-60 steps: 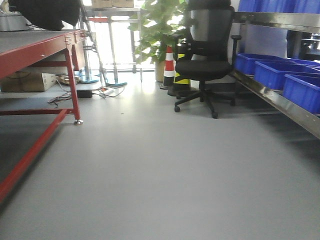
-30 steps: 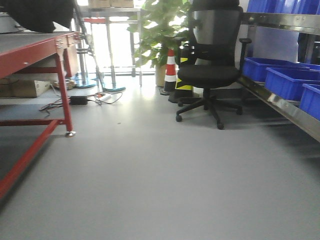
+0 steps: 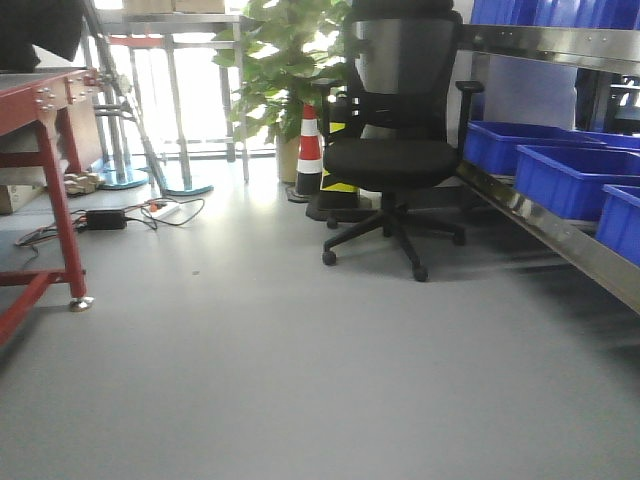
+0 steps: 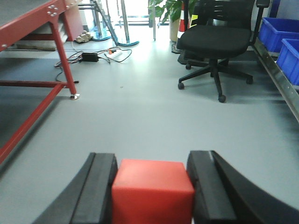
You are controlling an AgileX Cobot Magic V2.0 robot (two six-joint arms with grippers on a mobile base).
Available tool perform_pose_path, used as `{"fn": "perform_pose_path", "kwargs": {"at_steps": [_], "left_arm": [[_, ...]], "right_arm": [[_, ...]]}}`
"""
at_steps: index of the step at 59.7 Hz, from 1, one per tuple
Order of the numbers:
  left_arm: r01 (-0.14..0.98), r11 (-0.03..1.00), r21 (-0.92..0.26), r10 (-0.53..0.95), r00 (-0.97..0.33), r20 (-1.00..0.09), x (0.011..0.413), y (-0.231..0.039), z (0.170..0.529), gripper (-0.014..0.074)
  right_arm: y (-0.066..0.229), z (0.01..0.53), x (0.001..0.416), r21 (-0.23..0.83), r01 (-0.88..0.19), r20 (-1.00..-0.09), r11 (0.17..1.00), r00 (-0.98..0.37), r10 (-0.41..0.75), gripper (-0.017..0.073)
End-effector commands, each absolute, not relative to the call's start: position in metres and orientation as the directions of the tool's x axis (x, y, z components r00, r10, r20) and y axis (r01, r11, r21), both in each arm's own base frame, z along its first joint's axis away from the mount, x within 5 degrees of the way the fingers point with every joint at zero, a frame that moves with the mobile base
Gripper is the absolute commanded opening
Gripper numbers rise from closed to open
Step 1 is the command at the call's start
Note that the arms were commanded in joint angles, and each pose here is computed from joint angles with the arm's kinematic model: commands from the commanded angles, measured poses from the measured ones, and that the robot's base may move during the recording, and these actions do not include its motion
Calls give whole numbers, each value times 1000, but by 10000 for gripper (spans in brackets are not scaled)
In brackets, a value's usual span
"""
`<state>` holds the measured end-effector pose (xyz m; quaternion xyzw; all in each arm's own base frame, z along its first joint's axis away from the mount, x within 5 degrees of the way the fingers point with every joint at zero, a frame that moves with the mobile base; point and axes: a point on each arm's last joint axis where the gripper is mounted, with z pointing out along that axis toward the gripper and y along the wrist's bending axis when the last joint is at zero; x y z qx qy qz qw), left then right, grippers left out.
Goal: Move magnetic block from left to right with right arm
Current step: 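Drive the base past the chair and turn toward the second table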
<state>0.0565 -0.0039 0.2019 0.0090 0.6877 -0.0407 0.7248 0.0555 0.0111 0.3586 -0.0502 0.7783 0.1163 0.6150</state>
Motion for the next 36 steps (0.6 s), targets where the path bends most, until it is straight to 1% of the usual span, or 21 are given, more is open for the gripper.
{"fn": "perform_pose_path", "kwargs": {"at_steps": [1,36], "left_arm": [[79,996,-47,-58,144,-988,55,-4,207,-116],[79,996,-47,-58,144,-988,55,-4,207,-116]], "right_arm": [[11,374,56,104,-238,-988,966,-137,73,120],[11,374,56,104,-238,-988,966,-137,73,120]]}}
